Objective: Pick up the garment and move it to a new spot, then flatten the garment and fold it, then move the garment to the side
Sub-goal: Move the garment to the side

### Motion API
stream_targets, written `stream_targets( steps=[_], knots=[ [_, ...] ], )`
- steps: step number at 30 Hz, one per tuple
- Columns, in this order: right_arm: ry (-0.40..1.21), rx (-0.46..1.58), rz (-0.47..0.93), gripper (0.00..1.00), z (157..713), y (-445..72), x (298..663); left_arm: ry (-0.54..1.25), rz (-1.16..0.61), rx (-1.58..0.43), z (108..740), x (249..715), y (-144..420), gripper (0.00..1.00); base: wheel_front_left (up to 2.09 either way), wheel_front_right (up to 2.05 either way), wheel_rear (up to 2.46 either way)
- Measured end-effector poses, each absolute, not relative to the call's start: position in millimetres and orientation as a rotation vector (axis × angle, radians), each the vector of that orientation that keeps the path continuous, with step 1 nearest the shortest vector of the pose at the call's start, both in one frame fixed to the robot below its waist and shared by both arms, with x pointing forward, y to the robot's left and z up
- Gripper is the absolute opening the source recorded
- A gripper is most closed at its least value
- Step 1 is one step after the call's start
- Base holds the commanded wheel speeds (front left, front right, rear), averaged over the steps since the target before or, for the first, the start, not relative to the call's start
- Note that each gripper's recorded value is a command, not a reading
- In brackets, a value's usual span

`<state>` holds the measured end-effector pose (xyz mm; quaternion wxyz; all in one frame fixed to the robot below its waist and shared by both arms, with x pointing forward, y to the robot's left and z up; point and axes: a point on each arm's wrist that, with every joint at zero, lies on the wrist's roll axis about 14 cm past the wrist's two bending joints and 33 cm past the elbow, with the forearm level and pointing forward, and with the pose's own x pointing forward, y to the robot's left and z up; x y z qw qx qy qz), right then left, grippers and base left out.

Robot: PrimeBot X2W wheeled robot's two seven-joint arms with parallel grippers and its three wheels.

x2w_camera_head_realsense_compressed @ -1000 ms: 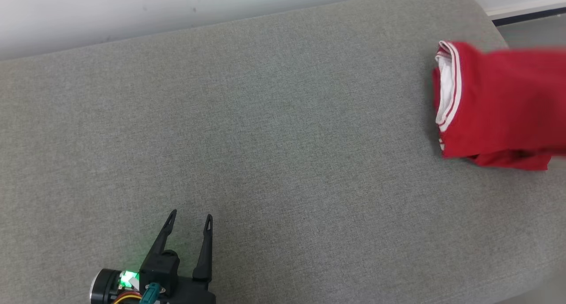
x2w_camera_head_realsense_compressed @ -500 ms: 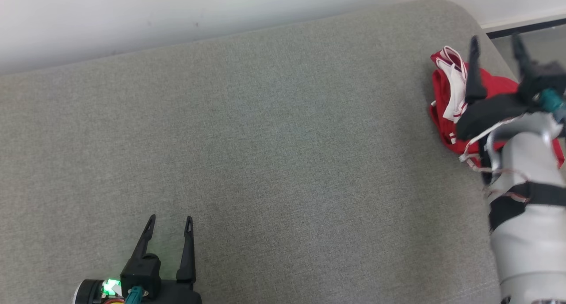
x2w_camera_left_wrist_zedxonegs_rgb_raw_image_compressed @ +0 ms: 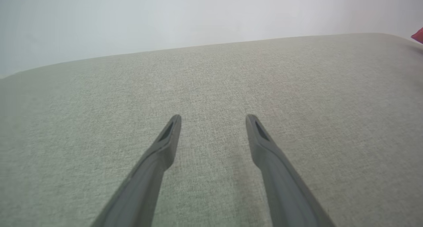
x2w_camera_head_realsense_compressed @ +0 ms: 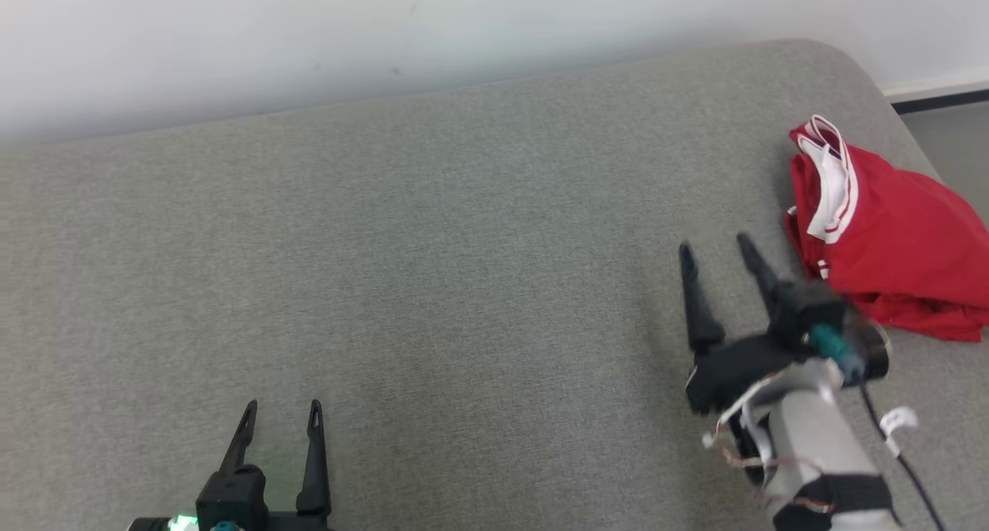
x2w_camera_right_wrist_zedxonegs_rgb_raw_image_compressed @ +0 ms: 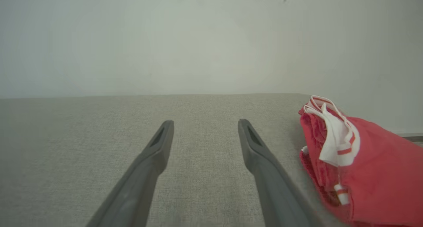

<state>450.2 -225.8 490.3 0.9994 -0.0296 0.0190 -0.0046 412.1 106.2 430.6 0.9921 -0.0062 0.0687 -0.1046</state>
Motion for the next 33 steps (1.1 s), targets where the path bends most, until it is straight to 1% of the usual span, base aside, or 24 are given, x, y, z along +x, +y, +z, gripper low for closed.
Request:
stream_targets(
  steps=[4, 11, 16, 23, 33],
  knots=[
    [0.093, -0.050, 0.029, 1.00, 468, -208, 435, 0.144, -0.186, -0.012, 430, 403, 115, 1.00, 0.00, 0.00, 0.00],
    [0.114, -0.041, 0.047, 1.00, 457, -196, 418, 0.134, -0.143, -0.012, 435, 393, 129, 1.00, 0.00, 0.00, 0.00],
    [0.096, -0.017, 0.041, 1.00, 461, -195, 410, 0.139, -0.119, -0.013, 436, 384, 138, 1.00, 0.00, 0.00, 0.00],
    [0.055, 0.003, 0.070, 1.00, 473, -183, 399, 0.126, -0.093, -0.024, 441, 371, 146, 1.00, 0.00, 0.00, 0.00],
    [0.026, 0.034, 0.077, 1.00, 482, -178, 395, 0.096, -0.044, -0.032, 451, 365, 161, 1.00, 0.00, 0.00, 0.00]
  ],
)
